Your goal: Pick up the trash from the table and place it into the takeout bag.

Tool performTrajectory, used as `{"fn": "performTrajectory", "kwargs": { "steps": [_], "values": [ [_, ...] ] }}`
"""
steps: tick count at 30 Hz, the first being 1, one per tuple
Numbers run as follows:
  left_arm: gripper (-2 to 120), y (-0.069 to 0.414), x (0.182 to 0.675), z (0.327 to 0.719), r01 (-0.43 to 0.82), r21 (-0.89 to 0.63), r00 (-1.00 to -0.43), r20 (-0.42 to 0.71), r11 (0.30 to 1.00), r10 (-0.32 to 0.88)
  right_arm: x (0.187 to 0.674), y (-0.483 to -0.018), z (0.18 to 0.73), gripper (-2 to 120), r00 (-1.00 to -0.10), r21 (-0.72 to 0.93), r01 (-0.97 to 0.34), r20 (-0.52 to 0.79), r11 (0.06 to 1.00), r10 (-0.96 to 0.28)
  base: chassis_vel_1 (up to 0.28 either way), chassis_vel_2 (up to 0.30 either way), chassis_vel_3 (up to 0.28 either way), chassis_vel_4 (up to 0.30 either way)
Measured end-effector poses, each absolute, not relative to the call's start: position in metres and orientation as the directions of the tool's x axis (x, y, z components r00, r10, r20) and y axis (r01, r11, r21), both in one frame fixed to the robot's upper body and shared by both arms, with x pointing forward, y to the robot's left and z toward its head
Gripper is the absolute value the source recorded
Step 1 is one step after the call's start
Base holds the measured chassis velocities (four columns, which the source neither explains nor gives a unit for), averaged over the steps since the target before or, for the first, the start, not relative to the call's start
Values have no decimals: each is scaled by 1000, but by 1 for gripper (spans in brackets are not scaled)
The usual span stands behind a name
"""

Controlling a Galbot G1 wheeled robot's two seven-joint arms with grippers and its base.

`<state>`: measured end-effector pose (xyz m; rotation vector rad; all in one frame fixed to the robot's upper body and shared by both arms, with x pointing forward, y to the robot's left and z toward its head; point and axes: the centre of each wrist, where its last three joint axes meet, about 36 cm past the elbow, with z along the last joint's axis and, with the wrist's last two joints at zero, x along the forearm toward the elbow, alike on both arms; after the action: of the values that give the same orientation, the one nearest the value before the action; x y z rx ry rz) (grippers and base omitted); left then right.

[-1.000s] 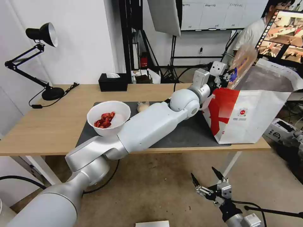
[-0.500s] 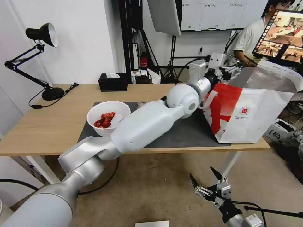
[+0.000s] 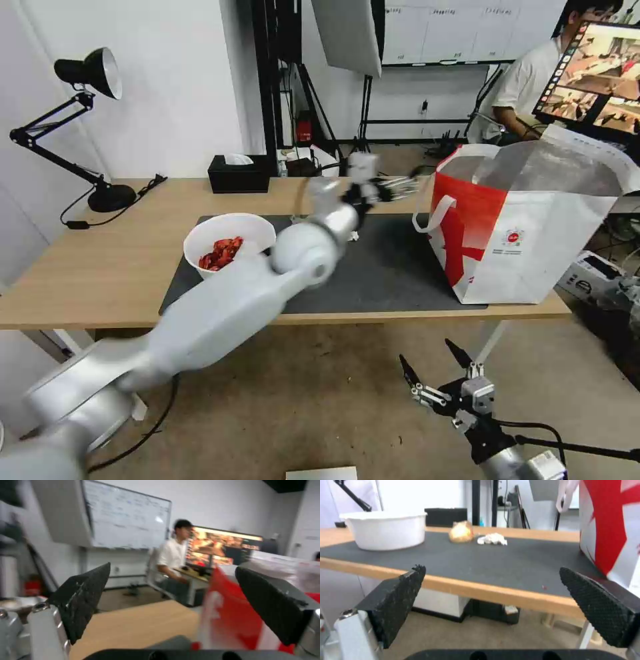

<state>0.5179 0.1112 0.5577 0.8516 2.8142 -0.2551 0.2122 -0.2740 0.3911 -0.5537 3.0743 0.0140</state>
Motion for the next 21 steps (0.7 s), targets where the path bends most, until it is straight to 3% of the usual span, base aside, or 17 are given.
{"fn": "performTrajectory", "kwargs": {
  "steps": [11,21],
  "values": [
    [100,199,458,524,439,-69,-881,-231,896,414,220,-268,400,100,-930,-10,-364,-60,931,-364,0,0,0,0],
    [100,266,369,464,300,22,-936,-186,954,299,225,-259,392,100,-929,-12,-365,-65,931,-365,0,0,0,0]
  ]
}}
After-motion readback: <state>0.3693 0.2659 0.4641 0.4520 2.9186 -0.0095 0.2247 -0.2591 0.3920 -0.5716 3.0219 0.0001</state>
